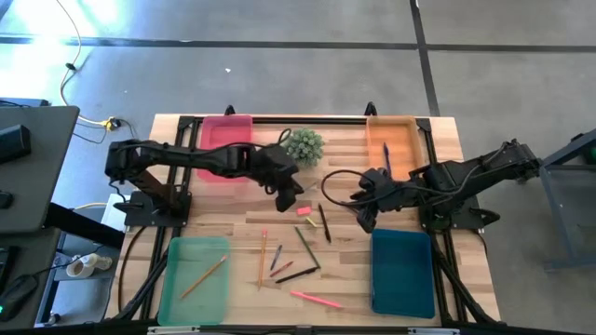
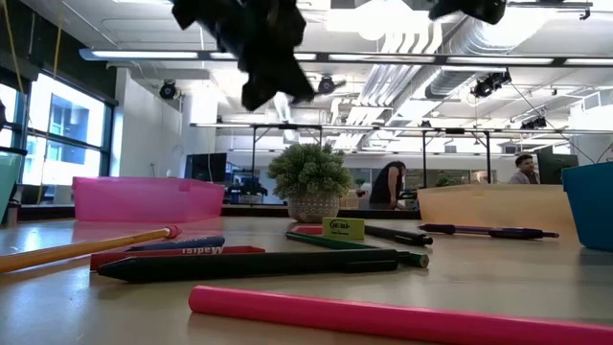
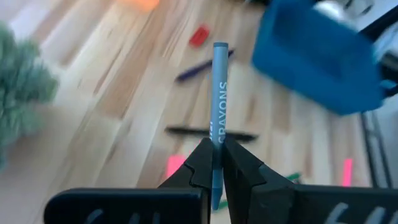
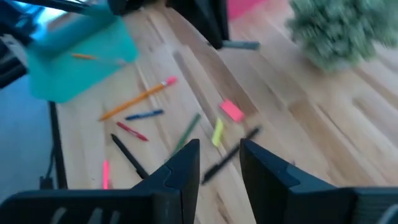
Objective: Sort crayons/erasers/pens/pencils in bins
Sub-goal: Put the gray crayon into the blue bin
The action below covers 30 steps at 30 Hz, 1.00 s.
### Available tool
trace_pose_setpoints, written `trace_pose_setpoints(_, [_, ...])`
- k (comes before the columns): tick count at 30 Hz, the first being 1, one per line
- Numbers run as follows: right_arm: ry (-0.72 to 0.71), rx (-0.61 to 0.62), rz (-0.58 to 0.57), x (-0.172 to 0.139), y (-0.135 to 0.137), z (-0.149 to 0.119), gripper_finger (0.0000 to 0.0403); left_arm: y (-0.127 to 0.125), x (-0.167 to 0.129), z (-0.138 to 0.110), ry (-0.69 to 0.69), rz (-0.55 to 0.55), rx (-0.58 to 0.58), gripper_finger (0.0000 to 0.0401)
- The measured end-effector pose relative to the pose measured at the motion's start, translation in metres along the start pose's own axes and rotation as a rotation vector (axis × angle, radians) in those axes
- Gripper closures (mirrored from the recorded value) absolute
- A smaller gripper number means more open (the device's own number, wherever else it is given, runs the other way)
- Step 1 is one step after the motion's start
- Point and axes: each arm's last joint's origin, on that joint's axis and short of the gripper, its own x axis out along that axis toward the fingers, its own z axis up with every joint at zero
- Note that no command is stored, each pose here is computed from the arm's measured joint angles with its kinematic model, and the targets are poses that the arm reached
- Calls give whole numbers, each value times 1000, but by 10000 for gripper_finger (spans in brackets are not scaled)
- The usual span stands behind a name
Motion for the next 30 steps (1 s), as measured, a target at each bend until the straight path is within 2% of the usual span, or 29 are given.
trace_pose_setpoints(8, [-117,-101,82,-1,9,11,297,-28,-11,15,-203,-118,69,395])
trace_pose_setpoints(15, [-192,-103,32,-2,9,15,297,-52,-14,22,-338,-207,117,395])
trace_pose_setpoints(25, [-287,-196,72,-4,15,24,296,-63,-15,22,-380,-242,135,395])
trace_pose_setpoints(30, [-301,-196,68,-4,14,27,296,-62,-15,22,-381,-240,141,395])
